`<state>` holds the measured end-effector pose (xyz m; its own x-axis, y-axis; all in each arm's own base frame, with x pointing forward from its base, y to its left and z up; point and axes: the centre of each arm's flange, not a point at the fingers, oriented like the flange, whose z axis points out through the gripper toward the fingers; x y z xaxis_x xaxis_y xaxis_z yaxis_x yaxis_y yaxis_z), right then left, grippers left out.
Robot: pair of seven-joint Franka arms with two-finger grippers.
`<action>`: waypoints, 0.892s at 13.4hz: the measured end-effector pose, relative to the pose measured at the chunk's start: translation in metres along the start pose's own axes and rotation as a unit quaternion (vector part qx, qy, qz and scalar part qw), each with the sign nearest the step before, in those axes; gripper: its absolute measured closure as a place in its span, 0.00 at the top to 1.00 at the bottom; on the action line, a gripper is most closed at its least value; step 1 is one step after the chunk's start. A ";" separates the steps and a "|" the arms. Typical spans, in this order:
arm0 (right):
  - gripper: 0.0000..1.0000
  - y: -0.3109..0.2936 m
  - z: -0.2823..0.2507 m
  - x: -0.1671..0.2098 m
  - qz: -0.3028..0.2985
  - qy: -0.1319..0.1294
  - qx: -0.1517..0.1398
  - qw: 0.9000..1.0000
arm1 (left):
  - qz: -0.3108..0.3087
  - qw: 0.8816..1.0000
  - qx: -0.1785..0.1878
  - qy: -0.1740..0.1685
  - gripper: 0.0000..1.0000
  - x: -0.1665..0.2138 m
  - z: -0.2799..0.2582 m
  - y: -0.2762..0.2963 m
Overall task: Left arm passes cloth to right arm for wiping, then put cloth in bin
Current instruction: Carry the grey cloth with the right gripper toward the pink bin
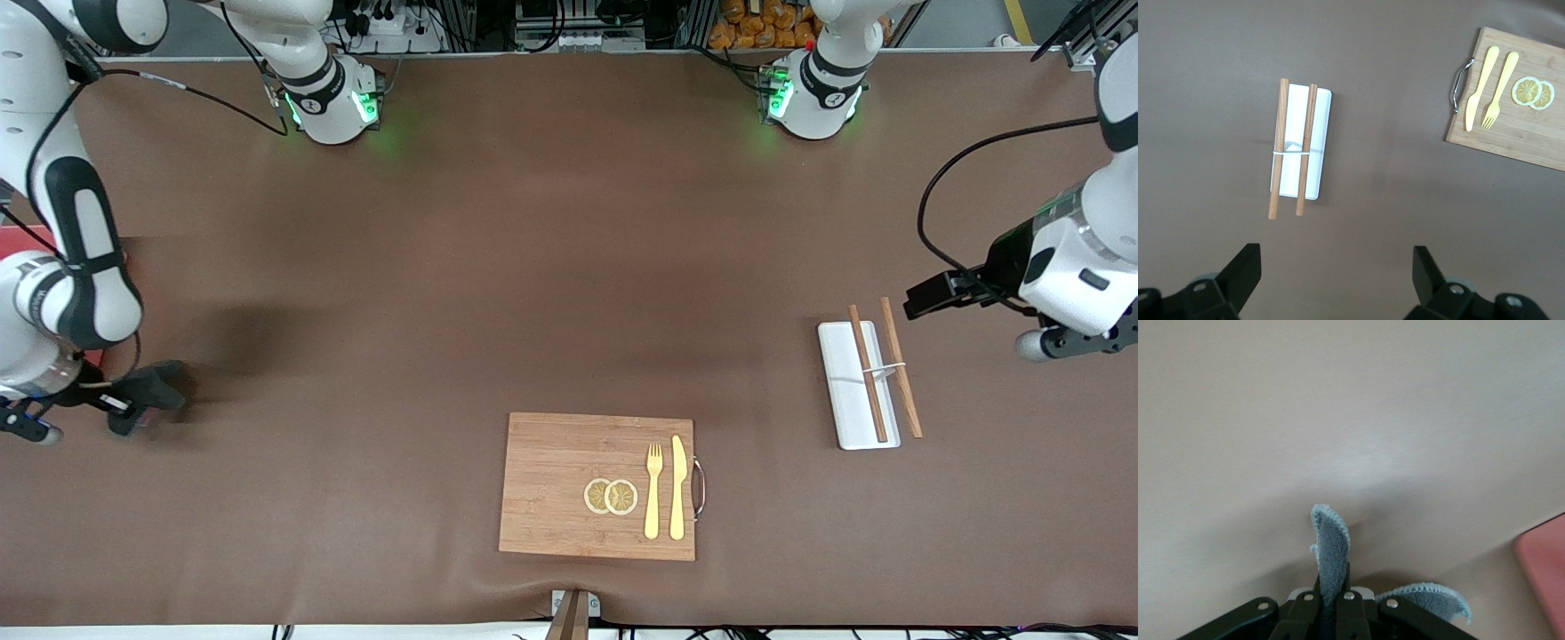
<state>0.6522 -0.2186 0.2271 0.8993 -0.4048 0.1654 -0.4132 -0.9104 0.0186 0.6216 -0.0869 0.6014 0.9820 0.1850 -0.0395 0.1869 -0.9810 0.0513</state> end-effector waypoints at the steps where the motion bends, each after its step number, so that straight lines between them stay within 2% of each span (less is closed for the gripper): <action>1: 0.04 -0.025 0.007 -0.006 0.014 -0.006 0.001 1.000 | 0.004 1.000 0.002 0.002 1.00 -0.002 -0.004 -0.002; 3: 0.04 -0.071 0.029 -0.021 0.046 -0.013 0.002 0.999 | 0.017 1.000 0.018 0.006 1.00 -0.005 -0.007 -0.014; 5: 0.04 -0.112 0.040 -0.034 0.086 -0.007 0.003 0.996 | 0.028 0.999 0.038 0.007 1.00 -0.010 -0.009 -0.027; 8: 0.04 -0.208 0.032 -0.067 0.151 -0.011 0.015 0.988 | 0.017 1.000 0.014 -0.002 1.00 -0.026 -0.016 -0.046; 12: 0.04 -0.343 0.011 -0.141 0.202 -0.016 0.034 0.979 | 0.019 1.000 0.012 0.002 1.00 -0.054 -0.021 -0.056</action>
<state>0.6686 0.1495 0.1861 0.6688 -0.7344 0.1155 -0.7265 -0.6786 -0.1083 0.5589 -0.0404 0.6218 0.9883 0.1484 -0.0339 0.1494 -0.9884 0.0280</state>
